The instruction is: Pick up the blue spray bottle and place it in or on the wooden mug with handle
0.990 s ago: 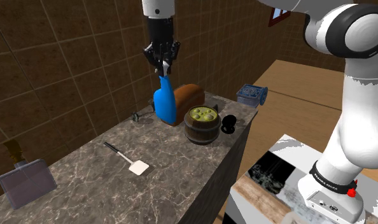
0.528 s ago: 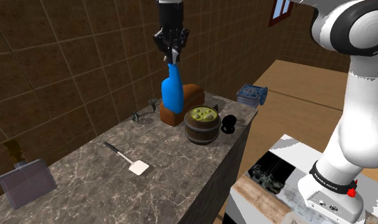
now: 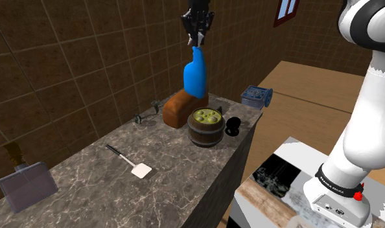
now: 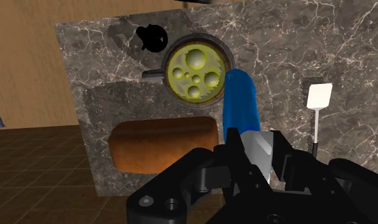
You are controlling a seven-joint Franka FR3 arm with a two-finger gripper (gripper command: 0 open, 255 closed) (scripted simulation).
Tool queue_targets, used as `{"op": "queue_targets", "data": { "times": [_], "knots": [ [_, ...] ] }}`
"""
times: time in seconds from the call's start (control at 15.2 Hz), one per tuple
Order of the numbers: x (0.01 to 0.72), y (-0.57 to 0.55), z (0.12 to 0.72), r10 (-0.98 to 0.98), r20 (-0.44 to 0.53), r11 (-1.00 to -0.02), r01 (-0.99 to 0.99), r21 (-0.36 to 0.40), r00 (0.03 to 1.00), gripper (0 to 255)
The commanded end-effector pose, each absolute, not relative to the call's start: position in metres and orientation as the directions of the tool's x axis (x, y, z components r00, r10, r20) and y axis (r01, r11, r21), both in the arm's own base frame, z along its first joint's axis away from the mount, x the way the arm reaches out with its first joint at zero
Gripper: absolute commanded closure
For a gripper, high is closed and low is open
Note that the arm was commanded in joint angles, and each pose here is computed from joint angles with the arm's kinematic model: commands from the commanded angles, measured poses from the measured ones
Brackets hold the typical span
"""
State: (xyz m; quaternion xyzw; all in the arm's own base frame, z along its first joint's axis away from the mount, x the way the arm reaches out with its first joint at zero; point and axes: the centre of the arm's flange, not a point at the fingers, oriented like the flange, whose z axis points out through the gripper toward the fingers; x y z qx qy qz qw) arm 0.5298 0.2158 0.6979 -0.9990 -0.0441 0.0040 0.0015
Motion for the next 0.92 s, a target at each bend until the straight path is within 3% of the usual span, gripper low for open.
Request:
{"op": "queue_targets", "data": {
  "times": [0.0,0.33,0.86],
  "knots": [
    [0.530,0.189,0.707,0.090,-0.008,-0.996,0.089,-0.004,0.996,255],
    [0.528,0.128,0.734,0.090,-0.008,-0.996,0.089,-0.004,0.996,255],
    [0.528,0.128,0.691,0.090,-0.008,-0.996,0.089,-0.004,0.996,255]
  ]
}}
